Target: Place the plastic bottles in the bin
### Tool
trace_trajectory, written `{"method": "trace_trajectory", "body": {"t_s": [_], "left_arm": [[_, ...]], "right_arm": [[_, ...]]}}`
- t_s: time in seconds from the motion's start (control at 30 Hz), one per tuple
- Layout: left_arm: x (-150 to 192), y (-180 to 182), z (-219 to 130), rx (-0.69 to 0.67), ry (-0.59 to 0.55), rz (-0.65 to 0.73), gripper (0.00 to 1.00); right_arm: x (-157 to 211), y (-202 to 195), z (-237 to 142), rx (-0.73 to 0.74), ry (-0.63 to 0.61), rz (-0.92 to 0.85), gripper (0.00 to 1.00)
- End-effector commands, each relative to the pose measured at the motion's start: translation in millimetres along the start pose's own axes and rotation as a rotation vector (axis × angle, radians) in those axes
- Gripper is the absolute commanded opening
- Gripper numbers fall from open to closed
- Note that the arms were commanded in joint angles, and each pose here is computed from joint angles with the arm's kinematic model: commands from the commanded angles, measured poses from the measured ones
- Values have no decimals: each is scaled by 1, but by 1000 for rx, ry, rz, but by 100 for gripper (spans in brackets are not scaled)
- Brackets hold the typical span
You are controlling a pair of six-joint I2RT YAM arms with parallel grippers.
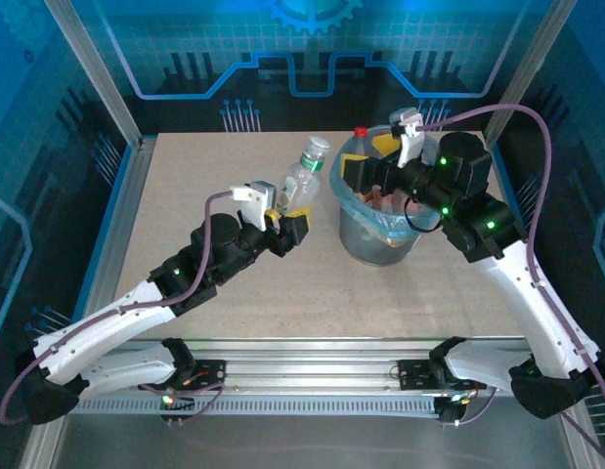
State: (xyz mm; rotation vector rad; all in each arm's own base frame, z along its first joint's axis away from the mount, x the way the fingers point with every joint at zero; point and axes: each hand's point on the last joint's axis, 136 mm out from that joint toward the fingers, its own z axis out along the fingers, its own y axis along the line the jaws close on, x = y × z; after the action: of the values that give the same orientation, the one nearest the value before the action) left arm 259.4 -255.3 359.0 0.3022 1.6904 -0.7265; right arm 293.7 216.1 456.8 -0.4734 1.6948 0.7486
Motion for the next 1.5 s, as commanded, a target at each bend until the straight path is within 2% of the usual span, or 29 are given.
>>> {"method": "trace_trajectory", "body": {"t_s": [0.0,0.27,0.4,0.47,0.6,0.7,0.87,0.97,1.07,1.13,1.27,1.37,1.47], "left_arm": [[-15,-16,0,52,-81,75,58],[-11,-30,10,86,-71,75,58],[-11,-23,12,42,-85,43,56],[-8,-21,15,35,-83,43,56],[-6,-24,17,55,-85,37,56],[-8,-21,16,33,-93,37,56],[-12,-10,15,-31,-103,34,60],[-14,-8,13,-45,-108,31,67],[-17,-6,10,-51,-119,24,83],[-20,-5,8,-59,-127,25,87],[-23,1,2,-85,-137,27,89],[-21,6,-2,-104,-134,29,89],[-18,10,-5,-121,-130,28,89]], "right_arm": [[-4,26,11,-118,-26,37,88],[13,54,25,-283,15,97,88],[15,68,22,-358,8,85,89],[18,71,24,-362,7,86,92],[32,68,37,-323,59,103,91],[43,69,43,-319,115,117,86],[51,72,48,-325,158,127,66],[48,70,45,-303,162,110,59],[36,60,37,-220,146,64,57],[25,49,28,-135,130,10,57],[8,6,3,121,148,-108,55],[9,-34,-16,315,213,-158,55],[14,-64,-35,447,298,-162,54]]}}
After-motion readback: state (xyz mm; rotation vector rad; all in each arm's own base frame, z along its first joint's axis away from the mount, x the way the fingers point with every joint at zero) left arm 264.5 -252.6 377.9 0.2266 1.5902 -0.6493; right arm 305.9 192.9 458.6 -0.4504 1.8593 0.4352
